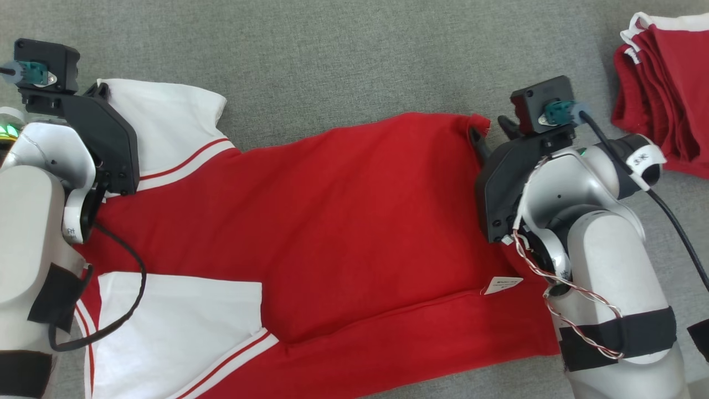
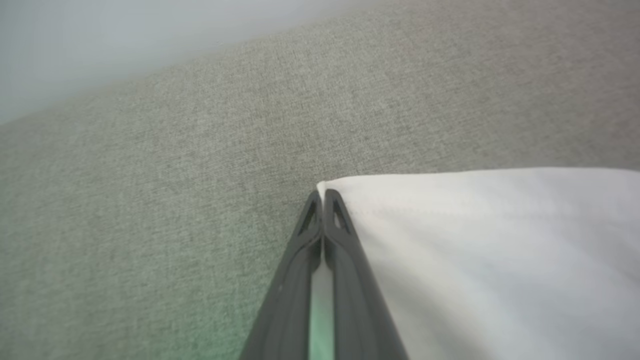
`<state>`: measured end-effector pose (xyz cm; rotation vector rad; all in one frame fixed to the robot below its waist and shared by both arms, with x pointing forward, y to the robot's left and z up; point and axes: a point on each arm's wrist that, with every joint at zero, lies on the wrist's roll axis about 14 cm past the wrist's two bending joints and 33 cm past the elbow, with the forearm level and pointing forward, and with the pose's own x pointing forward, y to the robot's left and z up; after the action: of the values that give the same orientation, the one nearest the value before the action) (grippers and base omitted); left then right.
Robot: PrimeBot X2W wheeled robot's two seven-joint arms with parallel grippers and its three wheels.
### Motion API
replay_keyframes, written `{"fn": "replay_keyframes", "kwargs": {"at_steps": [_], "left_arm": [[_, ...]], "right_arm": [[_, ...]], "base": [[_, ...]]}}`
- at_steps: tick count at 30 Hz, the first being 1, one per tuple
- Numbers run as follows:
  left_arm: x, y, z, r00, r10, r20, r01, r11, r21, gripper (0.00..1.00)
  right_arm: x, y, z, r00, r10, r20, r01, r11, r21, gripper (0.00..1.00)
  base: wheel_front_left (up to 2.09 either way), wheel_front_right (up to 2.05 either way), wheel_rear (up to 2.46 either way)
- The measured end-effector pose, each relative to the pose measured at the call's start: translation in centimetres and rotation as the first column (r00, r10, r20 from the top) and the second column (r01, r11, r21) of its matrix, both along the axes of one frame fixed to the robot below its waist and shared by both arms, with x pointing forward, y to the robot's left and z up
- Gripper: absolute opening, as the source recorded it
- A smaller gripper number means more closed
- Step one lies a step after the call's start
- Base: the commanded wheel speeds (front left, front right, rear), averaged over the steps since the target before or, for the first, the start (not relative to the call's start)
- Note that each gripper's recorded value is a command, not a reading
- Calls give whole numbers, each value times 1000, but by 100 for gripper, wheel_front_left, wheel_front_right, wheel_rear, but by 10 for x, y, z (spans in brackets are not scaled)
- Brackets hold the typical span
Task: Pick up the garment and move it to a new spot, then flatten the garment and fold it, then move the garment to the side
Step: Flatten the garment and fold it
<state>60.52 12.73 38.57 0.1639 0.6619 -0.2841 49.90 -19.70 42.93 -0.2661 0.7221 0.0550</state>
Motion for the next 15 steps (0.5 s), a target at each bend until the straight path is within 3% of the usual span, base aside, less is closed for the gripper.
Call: {"fn": "replay_keyframes", "kwargs": {"at_steps": [2,3,5,6,8,12,14,15], "left_arm": [[0,0,0,1000,1,1,-1,1000,0,0],[0,0,0,1000,1,1,-1,1000,0,0],[0,1,-1,1000,4,1,-4,1000,-1,0],[0,1,-1,1000,5,2,-5,1000,-1,0],[1,0,-1,1000,4,1,-4,1000,-6,0],[1,0,0,1000,1,2,-1,1000,-5,0],[0,-1,0,1000,1,1,-1,1000,-8,0],[0,-1,-1,1000,2,0,-2,1000,-11,0]], "right_arm": [[-1,2,-5,1000,0,-20,1,1000,5,52],[-2,3,-7,1000,-1,-28,1,1000,11,56],[1,5,-5,1000,5,-7,-5,1000,24,84],[4,6,-1,1000,9,16,-9,1000,26,94],[11,8,8,998,18,59,-19,999,31,100],[10,16,4,998,41,46,-43,999,31,98],[7,16,-2,999,43,22,-44,999,14,82],[6,14,-4,999,40,14,-40,999,3,63]], "base": [[0,0,0],[0,0,0],[0,0,0],[0,0,0],[0,0,0],[0,0,0],[0,0,0],[0,0,0]]}}
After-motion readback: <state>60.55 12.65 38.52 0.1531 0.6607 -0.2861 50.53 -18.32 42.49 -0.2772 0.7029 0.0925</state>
